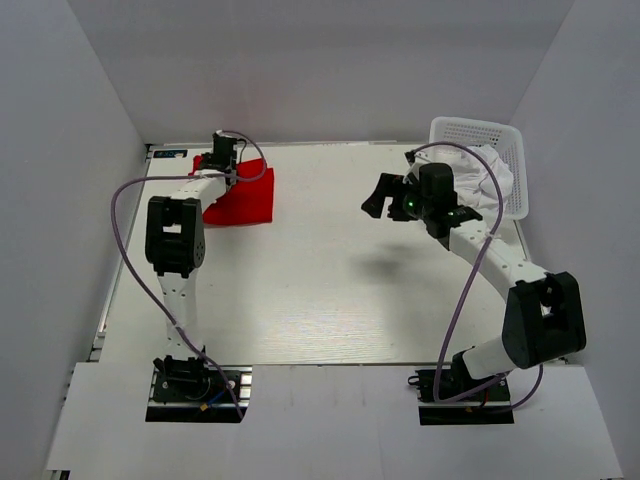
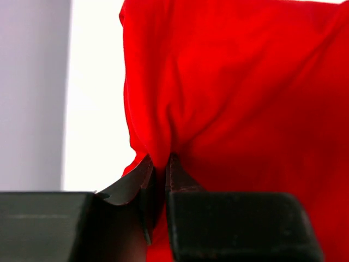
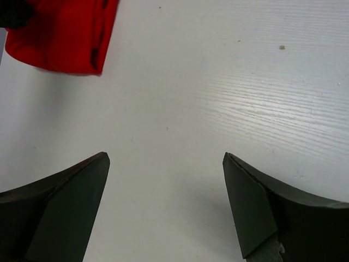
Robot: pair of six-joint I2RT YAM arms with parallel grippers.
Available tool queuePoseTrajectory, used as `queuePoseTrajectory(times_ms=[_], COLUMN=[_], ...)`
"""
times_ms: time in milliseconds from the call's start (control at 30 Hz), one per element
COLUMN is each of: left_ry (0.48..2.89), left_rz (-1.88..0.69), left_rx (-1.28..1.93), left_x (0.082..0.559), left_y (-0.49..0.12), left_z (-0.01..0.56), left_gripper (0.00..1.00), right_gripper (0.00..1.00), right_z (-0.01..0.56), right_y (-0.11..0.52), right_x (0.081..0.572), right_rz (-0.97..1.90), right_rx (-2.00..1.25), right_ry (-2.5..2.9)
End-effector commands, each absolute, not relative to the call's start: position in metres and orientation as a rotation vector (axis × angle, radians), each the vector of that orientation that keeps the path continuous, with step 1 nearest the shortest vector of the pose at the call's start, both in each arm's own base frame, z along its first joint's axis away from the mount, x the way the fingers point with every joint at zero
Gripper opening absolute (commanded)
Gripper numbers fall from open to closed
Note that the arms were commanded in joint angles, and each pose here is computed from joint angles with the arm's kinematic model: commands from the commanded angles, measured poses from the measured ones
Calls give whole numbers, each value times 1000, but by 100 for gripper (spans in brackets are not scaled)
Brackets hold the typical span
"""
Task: Fold and stack the t-shirts
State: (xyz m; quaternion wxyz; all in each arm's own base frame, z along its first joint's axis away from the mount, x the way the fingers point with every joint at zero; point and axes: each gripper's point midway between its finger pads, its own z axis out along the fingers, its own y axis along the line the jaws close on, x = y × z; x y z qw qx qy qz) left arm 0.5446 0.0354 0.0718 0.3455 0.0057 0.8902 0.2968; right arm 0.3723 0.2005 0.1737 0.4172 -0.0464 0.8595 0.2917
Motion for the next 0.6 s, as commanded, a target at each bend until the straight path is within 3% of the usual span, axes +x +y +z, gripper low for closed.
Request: queuePoseTrajectory(times_ms=[0,267,500,533,567], left_ry=[2186,2147,2157,2147,2147], left_rz=[899,902,896,896,913], left_rx=[153,120,123,119,108], left_x=[571,610,613,615,613], left_y=[72,136,160,161,163], left_z=[101,108,109,110,111], left_gripper=[0,0,1,4,23], right_gripper=[90,90,90,90,90], right_z=[203,198,195,192,189], right_y=[209,200,202,202,202], right_x=[388,400,399,399,399], right_rz=[746,658,667,667,670], right_rx=[-179,-155,-149,-150,-145], right_ry=[2088,2128,2154,2161,2173])
